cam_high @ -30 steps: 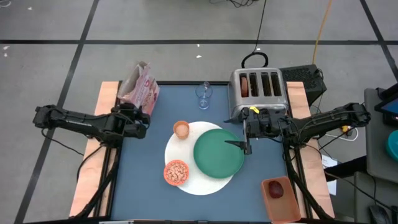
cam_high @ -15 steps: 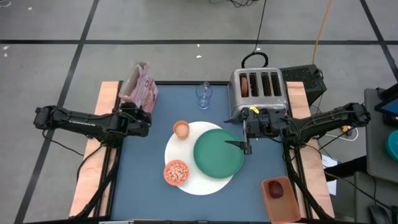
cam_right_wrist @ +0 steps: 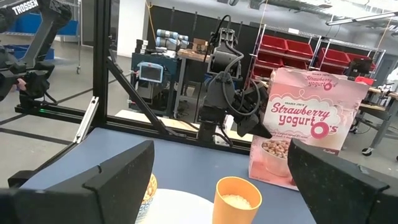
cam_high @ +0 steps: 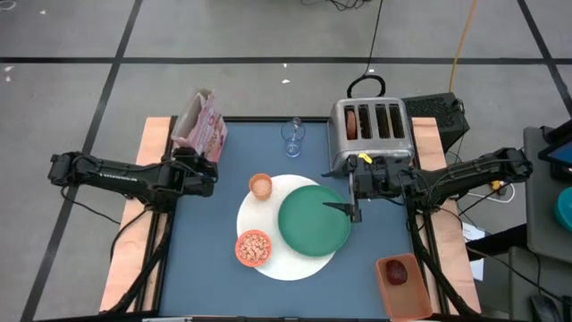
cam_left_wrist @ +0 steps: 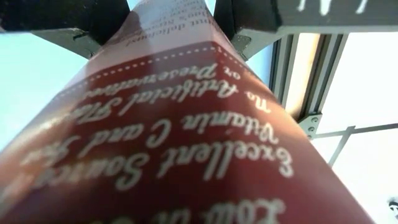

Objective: Arrange a breakfast setting
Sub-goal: Pour the cereal from the orange cereal box into the orange bowl

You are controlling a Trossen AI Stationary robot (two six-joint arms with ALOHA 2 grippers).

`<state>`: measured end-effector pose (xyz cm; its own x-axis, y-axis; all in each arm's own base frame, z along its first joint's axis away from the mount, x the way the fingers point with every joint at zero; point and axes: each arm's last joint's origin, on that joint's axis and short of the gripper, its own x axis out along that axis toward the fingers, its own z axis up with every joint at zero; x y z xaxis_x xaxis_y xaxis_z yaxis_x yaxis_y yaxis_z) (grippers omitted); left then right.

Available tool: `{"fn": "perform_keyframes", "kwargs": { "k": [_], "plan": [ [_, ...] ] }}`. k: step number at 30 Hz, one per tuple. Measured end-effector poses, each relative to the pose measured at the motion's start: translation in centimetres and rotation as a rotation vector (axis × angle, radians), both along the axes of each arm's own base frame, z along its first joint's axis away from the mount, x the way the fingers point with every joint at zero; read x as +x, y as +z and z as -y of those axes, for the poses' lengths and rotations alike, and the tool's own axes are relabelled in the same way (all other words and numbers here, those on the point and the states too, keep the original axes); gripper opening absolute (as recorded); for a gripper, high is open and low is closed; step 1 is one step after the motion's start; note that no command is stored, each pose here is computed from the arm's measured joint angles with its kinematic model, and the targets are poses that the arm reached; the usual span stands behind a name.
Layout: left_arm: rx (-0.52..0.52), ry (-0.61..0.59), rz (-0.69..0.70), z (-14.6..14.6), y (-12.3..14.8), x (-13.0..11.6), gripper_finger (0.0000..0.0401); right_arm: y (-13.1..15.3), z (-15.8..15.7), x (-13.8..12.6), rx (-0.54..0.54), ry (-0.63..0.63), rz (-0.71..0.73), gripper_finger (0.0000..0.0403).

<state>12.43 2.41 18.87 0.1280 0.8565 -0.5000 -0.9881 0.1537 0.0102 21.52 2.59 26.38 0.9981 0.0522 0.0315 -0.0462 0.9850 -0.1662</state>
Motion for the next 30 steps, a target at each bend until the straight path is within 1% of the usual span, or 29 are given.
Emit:
{"fn": "perform_keyframes", "kwargs": {
  "k": [17, 20, 25, 30],
  "plan": [
    [-0.006, -0.010, -0.011, 0.01, 0.00, 0.03, 0.0171, -0.01, -0.01, 0.00, 0.000, 0.001, -0.001, 0.0357],
    [-0.008, -0.006, -0.004, 0.01, 0.00, 0.02, 0.0189, -0.01, 0.00, 0.00, 0.000, 0.000, -0.001, 0.0357],
    [-0.025, -0.003, 0.005, 0.04, -0.05, 0.03, 0.0240, -0.01, -0.01, 0.00, 0.000, 0.000, -0.001, 0.0357],
    [-0.030, -0.004, 0.006, 0.05, -0.06, 0.03, 0.0281, -0.01, 0.00, 0.00, 0.000, 0.000, -0.001, 0.0357]
  ]
}}
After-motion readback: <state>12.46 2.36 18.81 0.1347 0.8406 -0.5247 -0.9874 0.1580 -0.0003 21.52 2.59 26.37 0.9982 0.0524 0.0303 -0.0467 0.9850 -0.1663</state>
